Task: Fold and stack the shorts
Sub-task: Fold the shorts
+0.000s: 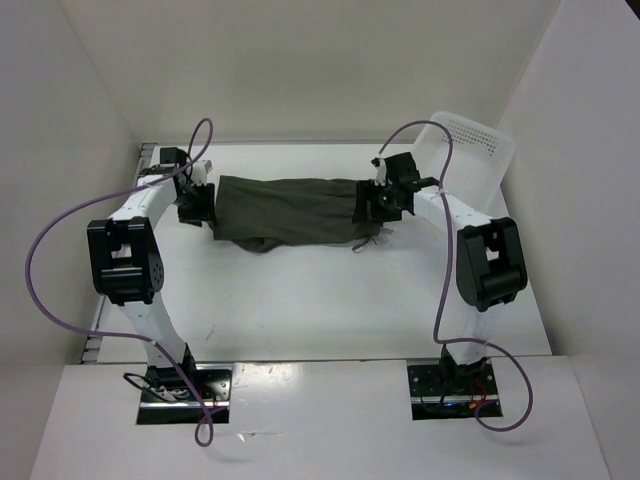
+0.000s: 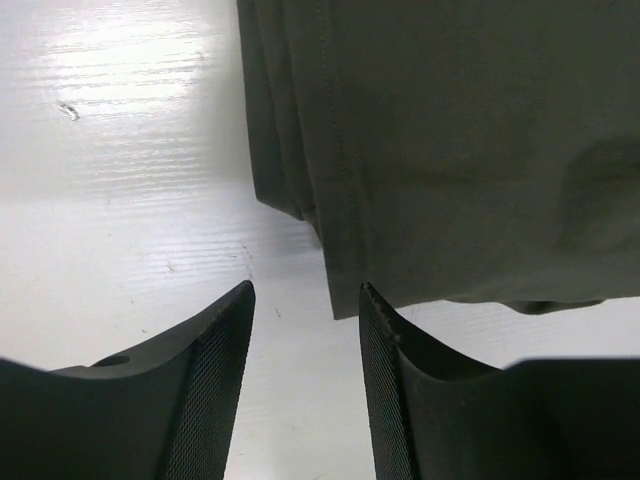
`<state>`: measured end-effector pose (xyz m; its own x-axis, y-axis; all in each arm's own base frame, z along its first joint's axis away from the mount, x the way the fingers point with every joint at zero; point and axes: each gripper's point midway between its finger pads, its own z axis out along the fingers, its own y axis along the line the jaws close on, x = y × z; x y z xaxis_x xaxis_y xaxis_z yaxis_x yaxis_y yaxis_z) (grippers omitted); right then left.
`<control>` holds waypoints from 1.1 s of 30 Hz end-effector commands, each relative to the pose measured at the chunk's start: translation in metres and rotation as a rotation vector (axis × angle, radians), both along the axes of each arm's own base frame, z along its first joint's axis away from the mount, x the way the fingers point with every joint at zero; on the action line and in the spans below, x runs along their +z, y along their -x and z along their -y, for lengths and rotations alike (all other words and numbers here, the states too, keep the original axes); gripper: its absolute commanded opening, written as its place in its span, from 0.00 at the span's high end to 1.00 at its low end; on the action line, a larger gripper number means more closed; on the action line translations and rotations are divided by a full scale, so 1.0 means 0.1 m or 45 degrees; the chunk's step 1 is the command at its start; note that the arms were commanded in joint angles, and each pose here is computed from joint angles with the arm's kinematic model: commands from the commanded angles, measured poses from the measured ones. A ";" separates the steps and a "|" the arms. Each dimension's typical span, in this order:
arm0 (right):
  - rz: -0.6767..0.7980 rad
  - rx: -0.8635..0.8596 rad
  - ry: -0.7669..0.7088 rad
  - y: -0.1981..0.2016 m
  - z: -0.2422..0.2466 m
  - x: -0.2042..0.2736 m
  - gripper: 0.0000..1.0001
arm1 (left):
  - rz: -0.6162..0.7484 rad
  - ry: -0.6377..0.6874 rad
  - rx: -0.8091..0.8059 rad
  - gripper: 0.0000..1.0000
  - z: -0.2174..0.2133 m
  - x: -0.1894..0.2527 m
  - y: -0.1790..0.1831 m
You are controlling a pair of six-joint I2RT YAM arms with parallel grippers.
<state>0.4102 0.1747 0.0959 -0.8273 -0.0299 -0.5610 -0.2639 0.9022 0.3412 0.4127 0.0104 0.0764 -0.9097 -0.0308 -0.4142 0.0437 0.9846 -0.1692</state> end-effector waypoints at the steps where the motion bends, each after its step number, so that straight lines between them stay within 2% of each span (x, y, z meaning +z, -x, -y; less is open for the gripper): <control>1: -0.042 -0.121 0.010 -0.06 0.06 -0.12 0.20 | 0.054 -0.043 0.018 0.46 -0.09 0.00 -0.11; 7: -0.103 -0.252 0.082 -0.17 0.17 -0.36 0.19 | 0.000 -0.050 0.023 0.37 -0.11 -0.24 -0.14; 12: -0.133 -0.323 0.203 -0.19 0.34 -0.56 0.18 | -0.041 -0.035 0.017 0.35 -0.09 -0.40 -0.16; 18: -0.124 -0.266 0.260 -0.28 0.36 -0.77 0.18 | -0.036 -0.006 0.005 0.35 -0.06 -0.47 -0.27; 21: -0.120 -0.209 0.221 -0.32 0.27 -0.81 0.24 | -0.020 0.084 -0.033 0.35 0.06 -0.41 -0.32; 22: -0.138 -0.167 0.163 -0.28 0.18 -0.79 0.34 | -0.020 0.117 -0.047 0.35 0.11 -0.42 -0.34; 24: -0.133 -0.128 0.102 -0.30 0.08 -0.74 0.47 | -0.047 0.239 -0.092 0.49 0.28 -0.39 -0.29; 25: -0.134 -0.101 0.062 -0.30 0.01 -0.69 0.61 | -0.038 0.280 -0.110 0.56 0.34 -0.33 -0.30; 26: -0.131 -0.082 0.057 -0.29 0.00 -0.69 0.67 | -0.033 0.319 -0.126 0.65 0.39 -0.31 -0.30; 27: -0.113 -0.061 0.045 -0.33 -0.03 -0.64 0.73 | -0.036 0.393 -0.153 0.82 0.49 -0.26 -0.27; 28: -0.089 -0.018 0.043 -0.35 -0.05 -0.60 0.78 | -0.033 0.424 -0.166 0.89 0.53 -0.24 -0.27; 29: -0.052 0.016 0.014 -0.42 -0.11 -0.49 0.87 | -0.031 0.451 -0.176 0.93 0.56 -0.24 -0.28; 31: 0.030 0.081 -0.004 -0.55 -0.18 -0.30 0.94 | -0.026 0.511 -0.200 1.00 0.63 -0.17 -0.28; 33: 0.048 0.123 -0.011 -0.57 -0.21 -0.22 1.00 | -0.006 0.533 -0.213 1.00 0.66 -0.02 -0.33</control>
